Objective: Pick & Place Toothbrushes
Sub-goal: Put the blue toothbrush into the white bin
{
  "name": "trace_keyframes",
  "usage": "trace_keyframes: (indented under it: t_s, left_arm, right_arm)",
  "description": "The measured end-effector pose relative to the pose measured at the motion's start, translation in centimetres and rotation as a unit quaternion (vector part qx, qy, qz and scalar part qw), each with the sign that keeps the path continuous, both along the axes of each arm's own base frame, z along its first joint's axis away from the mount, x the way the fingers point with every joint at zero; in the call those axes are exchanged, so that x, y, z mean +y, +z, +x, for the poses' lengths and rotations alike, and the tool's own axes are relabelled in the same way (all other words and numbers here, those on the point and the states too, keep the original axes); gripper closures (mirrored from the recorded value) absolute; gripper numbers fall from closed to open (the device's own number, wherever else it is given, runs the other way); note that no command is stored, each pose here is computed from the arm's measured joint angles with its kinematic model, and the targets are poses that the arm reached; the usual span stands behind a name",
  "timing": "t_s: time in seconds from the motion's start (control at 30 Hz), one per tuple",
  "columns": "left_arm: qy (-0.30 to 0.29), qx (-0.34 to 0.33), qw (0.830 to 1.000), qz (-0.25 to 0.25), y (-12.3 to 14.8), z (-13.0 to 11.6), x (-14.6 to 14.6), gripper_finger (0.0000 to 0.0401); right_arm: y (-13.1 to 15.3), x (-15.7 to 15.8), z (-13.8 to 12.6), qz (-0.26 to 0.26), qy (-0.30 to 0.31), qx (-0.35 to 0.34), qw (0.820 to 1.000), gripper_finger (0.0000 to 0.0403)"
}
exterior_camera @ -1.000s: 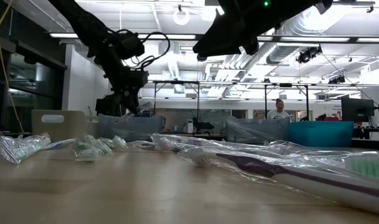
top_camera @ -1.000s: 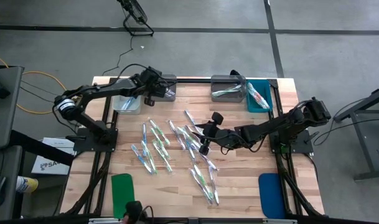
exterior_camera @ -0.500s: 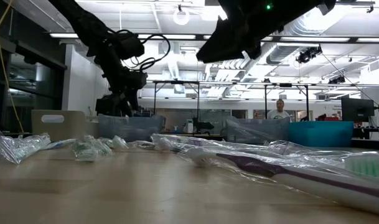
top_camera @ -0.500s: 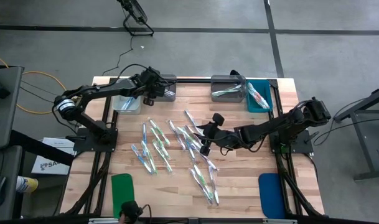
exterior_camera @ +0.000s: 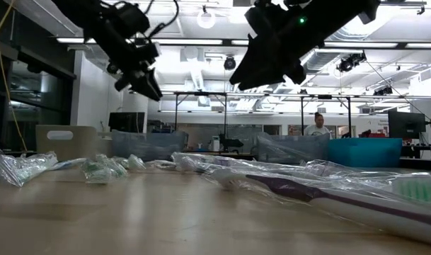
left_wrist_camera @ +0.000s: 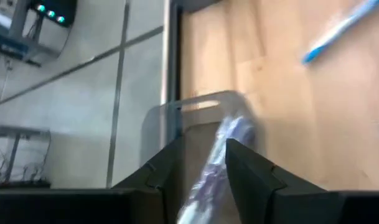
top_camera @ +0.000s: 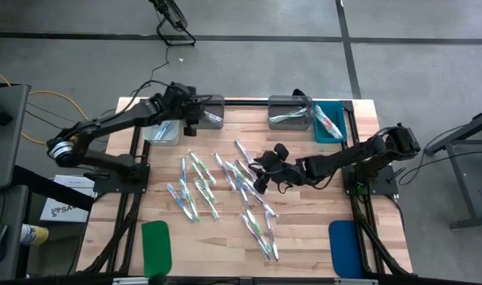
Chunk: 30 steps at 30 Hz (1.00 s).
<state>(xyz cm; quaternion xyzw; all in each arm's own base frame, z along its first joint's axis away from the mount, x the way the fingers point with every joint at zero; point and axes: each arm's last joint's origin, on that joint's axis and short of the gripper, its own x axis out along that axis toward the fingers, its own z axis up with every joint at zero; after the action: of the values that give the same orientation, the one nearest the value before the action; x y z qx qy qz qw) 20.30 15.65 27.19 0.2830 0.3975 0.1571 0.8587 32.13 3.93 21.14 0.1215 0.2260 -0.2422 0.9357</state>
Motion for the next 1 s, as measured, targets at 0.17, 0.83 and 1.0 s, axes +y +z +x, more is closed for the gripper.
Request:
trace_keyframes:
  t_s: [0.17, 0.83, 1.0]
  left_arm:
    - [-0.035, -0.030, 0.999, 0.004, 0.8, -0.9, -3.1, 0.0325]
    - [-0.103, -0.180, 0.978, 0.018, -0.3, -5.7, -9.9, 0.0336]
    - [-0.105, -0.184, 0.977, 0.018, -0.2, -5.7, -10.0, 0.0336]
  right_arm:
    - [0.0, -1.2, 0.2, 0.025, -0.027, -0.014, 0.999, 0.0254]
    - [-2.5, -5.4, 2.3, 0.090, -0.044, 0.054, 0.994, 0.0213]
    - [-4.8, -6.2, 2.7, 0.099, -0.049, 0.092, 0.990, 0.0188]
